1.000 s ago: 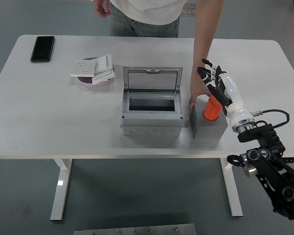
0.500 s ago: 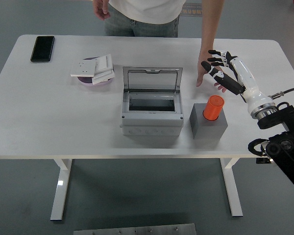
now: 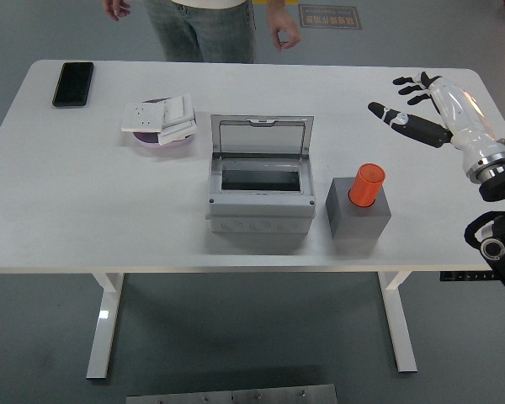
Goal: Fetch the battery,place it into the box,close the lid of the box
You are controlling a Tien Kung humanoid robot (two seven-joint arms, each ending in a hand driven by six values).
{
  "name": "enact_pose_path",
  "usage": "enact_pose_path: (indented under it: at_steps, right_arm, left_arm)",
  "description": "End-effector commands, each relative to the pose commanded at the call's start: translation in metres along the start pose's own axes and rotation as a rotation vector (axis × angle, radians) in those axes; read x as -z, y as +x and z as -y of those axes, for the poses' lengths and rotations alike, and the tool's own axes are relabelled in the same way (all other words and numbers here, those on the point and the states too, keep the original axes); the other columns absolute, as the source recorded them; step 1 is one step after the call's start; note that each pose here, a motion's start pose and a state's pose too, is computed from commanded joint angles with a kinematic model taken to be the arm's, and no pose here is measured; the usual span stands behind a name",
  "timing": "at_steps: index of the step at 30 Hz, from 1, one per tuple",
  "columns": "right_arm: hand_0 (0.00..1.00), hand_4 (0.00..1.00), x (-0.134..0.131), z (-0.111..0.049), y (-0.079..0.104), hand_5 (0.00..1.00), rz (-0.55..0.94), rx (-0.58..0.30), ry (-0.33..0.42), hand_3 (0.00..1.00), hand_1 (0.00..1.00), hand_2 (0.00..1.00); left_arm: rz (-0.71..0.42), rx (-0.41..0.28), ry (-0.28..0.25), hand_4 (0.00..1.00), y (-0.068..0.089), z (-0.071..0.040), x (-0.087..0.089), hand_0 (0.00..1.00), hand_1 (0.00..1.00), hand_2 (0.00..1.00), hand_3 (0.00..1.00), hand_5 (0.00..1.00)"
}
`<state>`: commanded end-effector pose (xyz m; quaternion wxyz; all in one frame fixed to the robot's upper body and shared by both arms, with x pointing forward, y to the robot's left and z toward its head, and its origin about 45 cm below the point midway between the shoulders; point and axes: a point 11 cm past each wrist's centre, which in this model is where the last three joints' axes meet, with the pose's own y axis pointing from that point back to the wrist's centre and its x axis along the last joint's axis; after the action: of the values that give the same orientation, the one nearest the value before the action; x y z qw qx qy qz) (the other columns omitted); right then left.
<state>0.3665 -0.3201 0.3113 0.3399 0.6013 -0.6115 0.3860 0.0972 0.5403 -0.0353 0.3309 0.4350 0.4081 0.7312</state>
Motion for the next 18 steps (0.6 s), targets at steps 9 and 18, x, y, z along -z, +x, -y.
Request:
enact_pose_path:
  at_steps: [9, 18]
  right_arm:
    - [0.743, 0.998, -0.008, 0.009, 0.025, 0.769, -0.082, -0.14, -0.016, 0.736, 0.638, 0.712]
    - [0.758, 0.975, -0.013, 0.015, 0.042, 0.693, -0.04, -0.333, 0.063, 0.728, 0.648, 0.711]
  left_arm:
    - [-0.01, 0.0, -0.006, 0.6, 0.0, 0.0, -0.001, 0.595, 0.741, 0.582, 0.565, 0.103]
    - [-0.024, -0.006, 0.001, 0.602, 0.003, 0.0, 0.004, 0.593, 0.742, 0.582, 0.564, 0.104]
